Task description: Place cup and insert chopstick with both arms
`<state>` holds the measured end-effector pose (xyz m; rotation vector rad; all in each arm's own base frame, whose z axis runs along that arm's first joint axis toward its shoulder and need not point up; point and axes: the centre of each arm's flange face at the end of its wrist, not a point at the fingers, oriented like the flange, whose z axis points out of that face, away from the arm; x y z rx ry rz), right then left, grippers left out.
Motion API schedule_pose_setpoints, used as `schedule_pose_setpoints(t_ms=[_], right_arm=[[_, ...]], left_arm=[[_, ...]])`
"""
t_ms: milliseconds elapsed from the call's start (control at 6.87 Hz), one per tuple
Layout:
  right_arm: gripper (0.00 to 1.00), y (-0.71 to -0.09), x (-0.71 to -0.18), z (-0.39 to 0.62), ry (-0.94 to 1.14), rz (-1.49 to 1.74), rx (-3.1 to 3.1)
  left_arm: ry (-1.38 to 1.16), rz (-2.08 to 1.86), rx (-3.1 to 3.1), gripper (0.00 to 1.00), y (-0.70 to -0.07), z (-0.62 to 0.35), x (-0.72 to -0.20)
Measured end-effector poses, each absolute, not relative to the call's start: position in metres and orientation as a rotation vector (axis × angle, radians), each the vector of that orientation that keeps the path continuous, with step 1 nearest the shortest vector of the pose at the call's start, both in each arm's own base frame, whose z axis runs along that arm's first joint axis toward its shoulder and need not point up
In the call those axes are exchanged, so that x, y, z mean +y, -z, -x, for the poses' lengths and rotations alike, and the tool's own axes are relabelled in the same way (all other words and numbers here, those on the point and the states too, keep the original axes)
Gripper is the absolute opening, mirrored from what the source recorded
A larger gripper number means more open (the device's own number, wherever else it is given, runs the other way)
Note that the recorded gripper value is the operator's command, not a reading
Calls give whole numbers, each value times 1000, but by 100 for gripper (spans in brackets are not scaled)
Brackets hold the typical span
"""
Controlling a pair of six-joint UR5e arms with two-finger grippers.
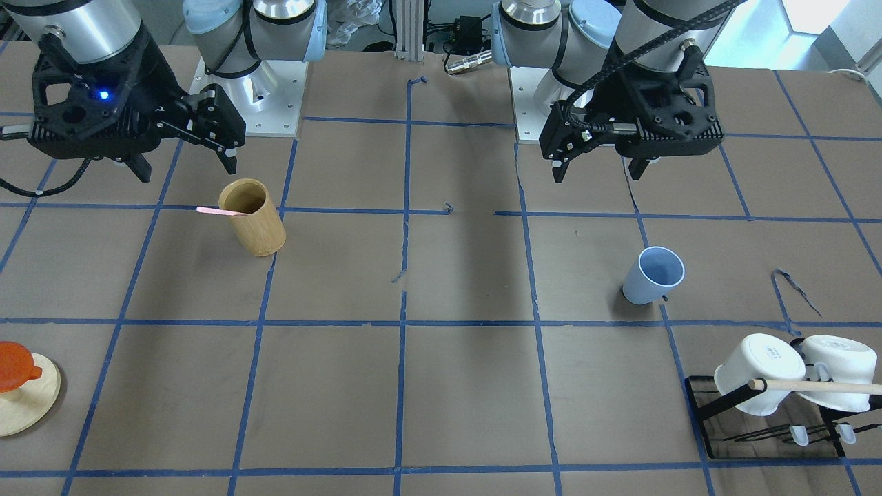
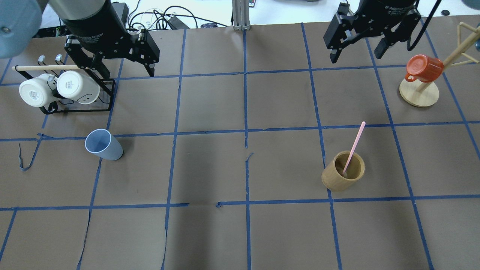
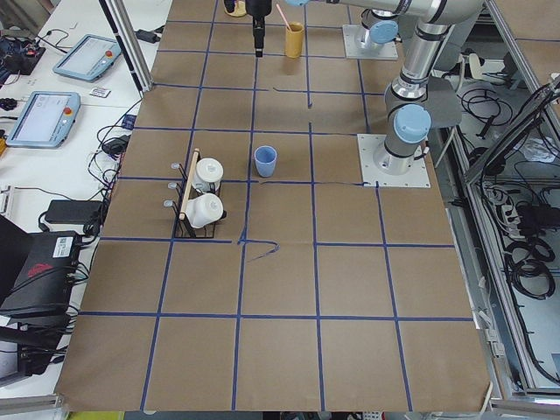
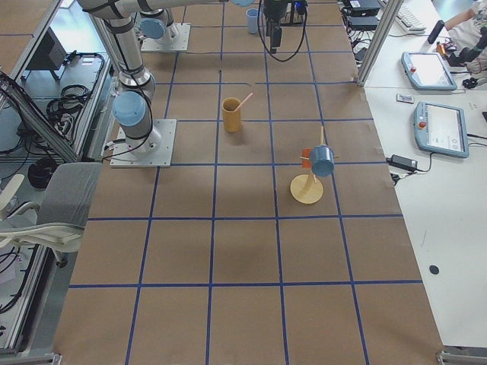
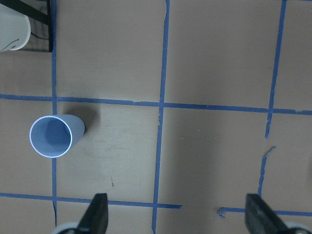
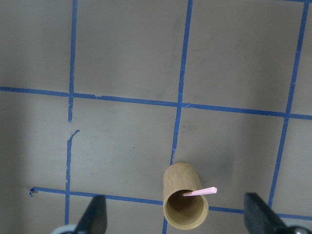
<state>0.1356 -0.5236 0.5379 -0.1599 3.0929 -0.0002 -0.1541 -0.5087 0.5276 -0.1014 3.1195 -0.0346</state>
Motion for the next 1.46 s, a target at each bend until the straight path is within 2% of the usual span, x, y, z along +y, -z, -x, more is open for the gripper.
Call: schedule_pose_setpoints(t_ms=[1456], right_arm=[[100, -538, -523, -135, 0, 161, 3096]], left_arm=[[43, 103, 3120, 100, -530, 153, -505]])
